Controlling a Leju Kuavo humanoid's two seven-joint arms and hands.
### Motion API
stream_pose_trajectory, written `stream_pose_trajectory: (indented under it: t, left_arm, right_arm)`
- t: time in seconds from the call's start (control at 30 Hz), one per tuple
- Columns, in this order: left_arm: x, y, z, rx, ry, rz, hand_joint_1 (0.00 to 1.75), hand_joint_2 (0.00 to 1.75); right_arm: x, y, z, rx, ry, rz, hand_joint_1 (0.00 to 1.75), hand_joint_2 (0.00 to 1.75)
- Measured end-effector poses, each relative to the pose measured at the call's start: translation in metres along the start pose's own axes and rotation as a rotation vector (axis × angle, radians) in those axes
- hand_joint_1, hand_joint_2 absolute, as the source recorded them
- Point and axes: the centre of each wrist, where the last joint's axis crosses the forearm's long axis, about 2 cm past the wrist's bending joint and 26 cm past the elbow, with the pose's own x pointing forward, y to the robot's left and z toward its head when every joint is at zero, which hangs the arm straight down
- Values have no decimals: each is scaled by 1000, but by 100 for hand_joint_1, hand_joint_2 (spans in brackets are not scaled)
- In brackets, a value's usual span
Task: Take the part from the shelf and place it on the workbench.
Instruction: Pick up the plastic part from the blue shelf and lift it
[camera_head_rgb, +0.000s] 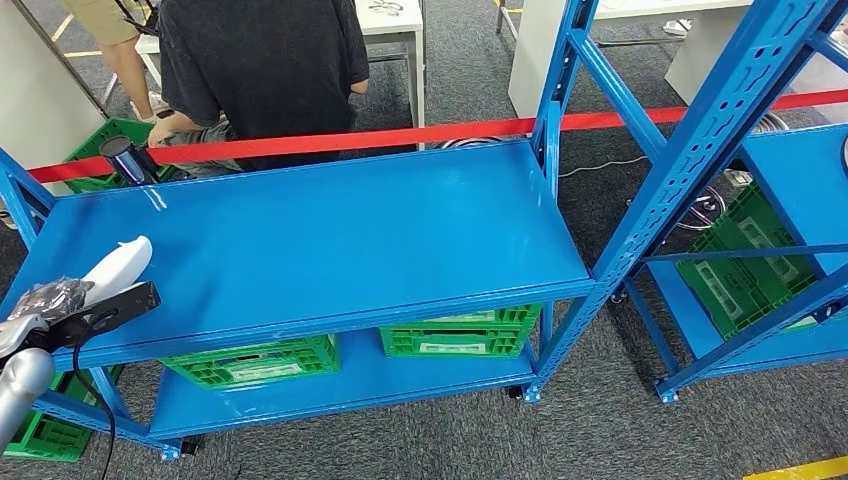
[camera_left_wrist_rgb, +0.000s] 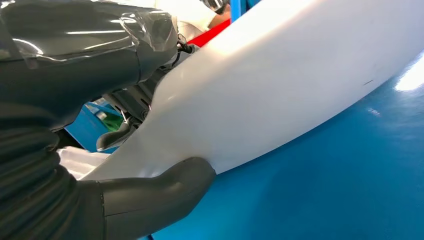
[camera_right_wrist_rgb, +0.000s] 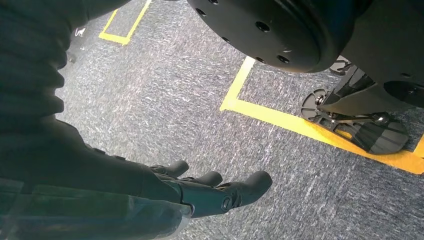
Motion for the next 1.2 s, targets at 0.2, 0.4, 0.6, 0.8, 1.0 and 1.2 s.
stream_pose_trajectory:
  t: [0.2,0.4,0.6,0.8,1.0,1.2]
  left_arm:
    - [16,6,-2,106,-229,381,175,175]
    - [19,6,-2,120,-245,414,175,175]
    - [22,7,-1,139,-271,456,175,175]
    - [63,32,12,464,-641,951,175,175]
    - [151,132,131,943,-1452,1275,175,175]
    - [172,108,141,738,-1533,1281,175,175]
  right_arm:
    - [-2,1,0,-12,-14,-29,0,175]
    - [-2,1,0,-13,-16,-30,0,175]
    - [-3,1,0,-14,-19,-31,0,175]
    - [-10,2,0,-19,-49,-26,0,175]
    - [-17,-2,0,4,-113,-15,0,175]
    - [-17,-4,0,0,-108,0,0,175]
